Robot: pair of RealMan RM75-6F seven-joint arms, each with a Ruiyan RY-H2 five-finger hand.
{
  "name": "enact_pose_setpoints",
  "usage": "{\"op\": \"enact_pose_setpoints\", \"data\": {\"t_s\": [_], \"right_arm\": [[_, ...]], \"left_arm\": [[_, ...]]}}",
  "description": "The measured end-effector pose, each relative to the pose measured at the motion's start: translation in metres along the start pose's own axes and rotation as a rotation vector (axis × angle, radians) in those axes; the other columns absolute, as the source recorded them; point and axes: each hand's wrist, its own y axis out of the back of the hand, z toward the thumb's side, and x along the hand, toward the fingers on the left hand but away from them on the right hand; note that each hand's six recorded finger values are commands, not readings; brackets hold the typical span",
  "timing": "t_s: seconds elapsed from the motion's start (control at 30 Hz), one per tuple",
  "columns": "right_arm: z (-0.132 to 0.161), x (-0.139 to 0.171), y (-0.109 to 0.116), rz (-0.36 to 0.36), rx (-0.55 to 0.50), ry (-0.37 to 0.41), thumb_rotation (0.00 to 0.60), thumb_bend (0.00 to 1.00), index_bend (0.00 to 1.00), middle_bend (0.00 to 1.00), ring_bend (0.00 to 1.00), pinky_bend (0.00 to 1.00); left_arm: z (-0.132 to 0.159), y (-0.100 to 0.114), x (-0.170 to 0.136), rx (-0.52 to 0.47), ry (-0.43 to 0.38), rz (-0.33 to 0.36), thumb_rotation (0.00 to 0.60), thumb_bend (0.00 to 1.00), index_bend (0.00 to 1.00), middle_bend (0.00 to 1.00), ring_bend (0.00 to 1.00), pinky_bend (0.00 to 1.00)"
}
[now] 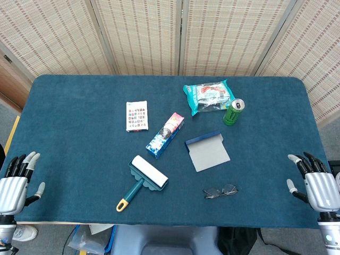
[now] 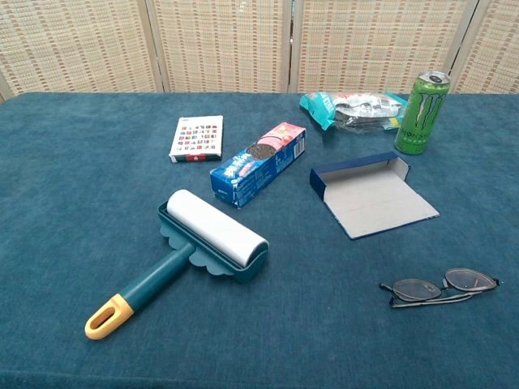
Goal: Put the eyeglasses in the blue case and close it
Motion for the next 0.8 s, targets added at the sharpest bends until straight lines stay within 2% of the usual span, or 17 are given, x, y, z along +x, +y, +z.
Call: {"op": "enact_pose_setpoints", "data": {"t_s": [0.37,0.5,0.8], "right_arm": [[0.009,0.002,0.003,-0.005,-0.007,0.035,0.6,0.36,0.17,0.22,0.1,0.16],[0.014,0.003,0.002,-0.001,-0.007,0.051,0.6,0.36,0.17,0.23,0.14,0.18],[0.041,-0.001,-0.016,0.092,0.01,0.156,0.6,0.36,0.25,0.24,0.15,0.19]], "left_arm": [[0.003,-0.002,0.001,0.007,-0.008,-0.004,0.6,0.38,0.0,0.0,0.0,0.0],[0.003,-0.002,0.0,0.006,-0.007,-0.003,0.6,0.38,0.0,0.0,0.0,0.0],[0.003,-0.001,-0.003,-0.002,-0.009,-0.001,0.6,0.38,0.0,0.0,0.0,0.0]]}}
